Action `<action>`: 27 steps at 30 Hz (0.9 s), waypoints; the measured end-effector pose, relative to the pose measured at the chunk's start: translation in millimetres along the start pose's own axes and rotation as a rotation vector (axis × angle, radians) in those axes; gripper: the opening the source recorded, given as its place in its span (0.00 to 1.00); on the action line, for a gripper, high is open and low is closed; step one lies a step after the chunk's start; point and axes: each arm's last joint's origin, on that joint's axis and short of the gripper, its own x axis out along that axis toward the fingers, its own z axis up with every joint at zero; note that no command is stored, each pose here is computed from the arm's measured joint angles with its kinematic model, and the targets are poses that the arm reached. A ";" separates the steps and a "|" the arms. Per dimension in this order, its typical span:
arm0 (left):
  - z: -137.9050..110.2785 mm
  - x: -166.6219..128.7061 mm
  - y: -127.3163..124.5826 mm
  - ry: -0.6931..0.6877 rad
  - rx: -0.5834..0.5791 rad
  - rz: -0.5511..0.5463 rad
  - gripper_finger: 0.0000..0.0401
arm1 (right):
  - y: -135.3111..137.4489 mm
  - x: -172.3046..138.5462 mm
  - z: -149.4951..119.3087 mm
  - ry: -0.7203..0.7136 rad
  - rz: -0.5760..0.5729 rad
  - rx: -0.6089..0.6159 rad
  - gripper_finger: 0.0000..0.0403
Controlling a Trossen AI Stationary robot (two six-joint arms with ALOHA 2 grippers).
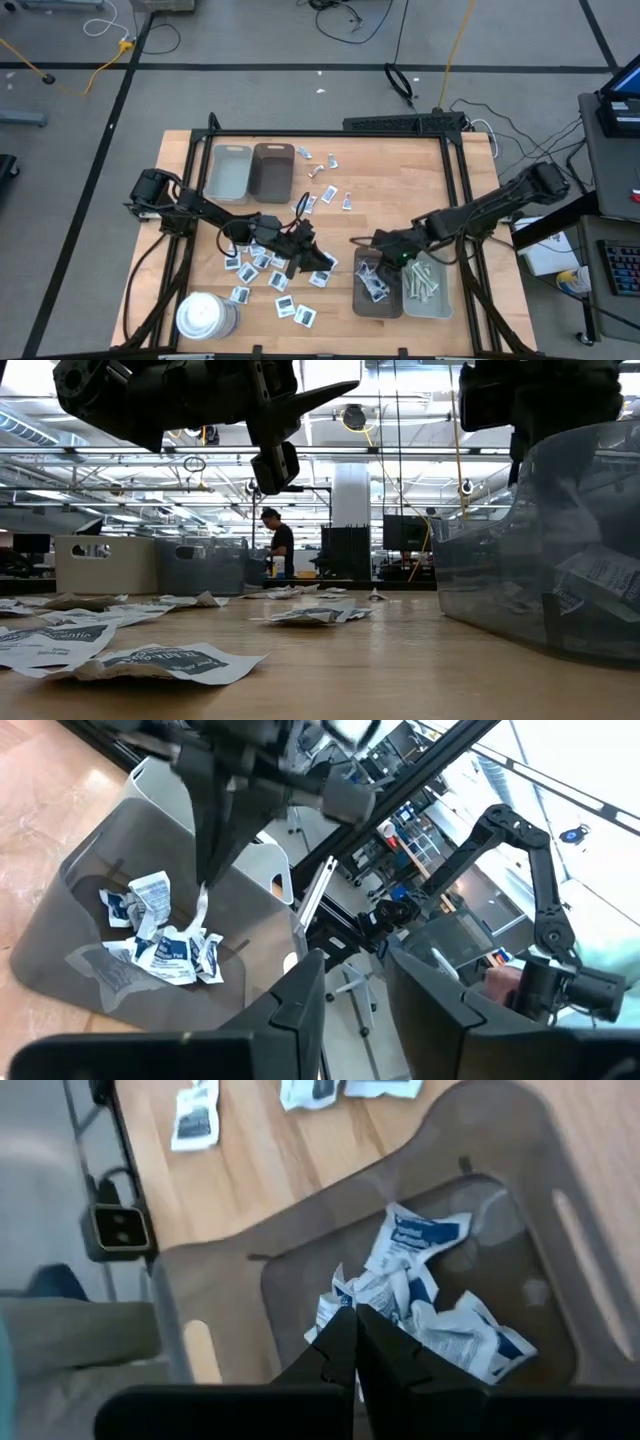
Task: Pick & Place First Aid Supplies
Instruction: Put the white alcohol pad into the bottom black bin
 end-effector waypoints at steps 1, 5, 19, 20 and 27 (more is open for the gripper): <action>0.0 0.0 0.0 0.000 0.000 0.000 0.27 | 0.2 3.3 -0.5 0.001 -0.007 -0.011 0.00; 0.0 0.0 0.0 0.000 0.003 0.000 0.27 | 0.0 14.8 -5.0 0.001 -0.063 -0.071 0.00; 2.0 -1.0 2.1 0.035 0.014 -0.030 0.28 | 3.4 13.2 -2.4 -0.003 -0.008 -0.177 0.35; 2.6 -1.2 3.1 0.035 0.013 -0.024 0.28 | 3.8 13.1 -2.1 -0.007 -0.005 -0.180 0.39; 6.8 -11.2 4.1 0.268 0.034 0.228 0.28 | 3.9 13.2 -2.2 -0.006 -0.004 -0.178 0.56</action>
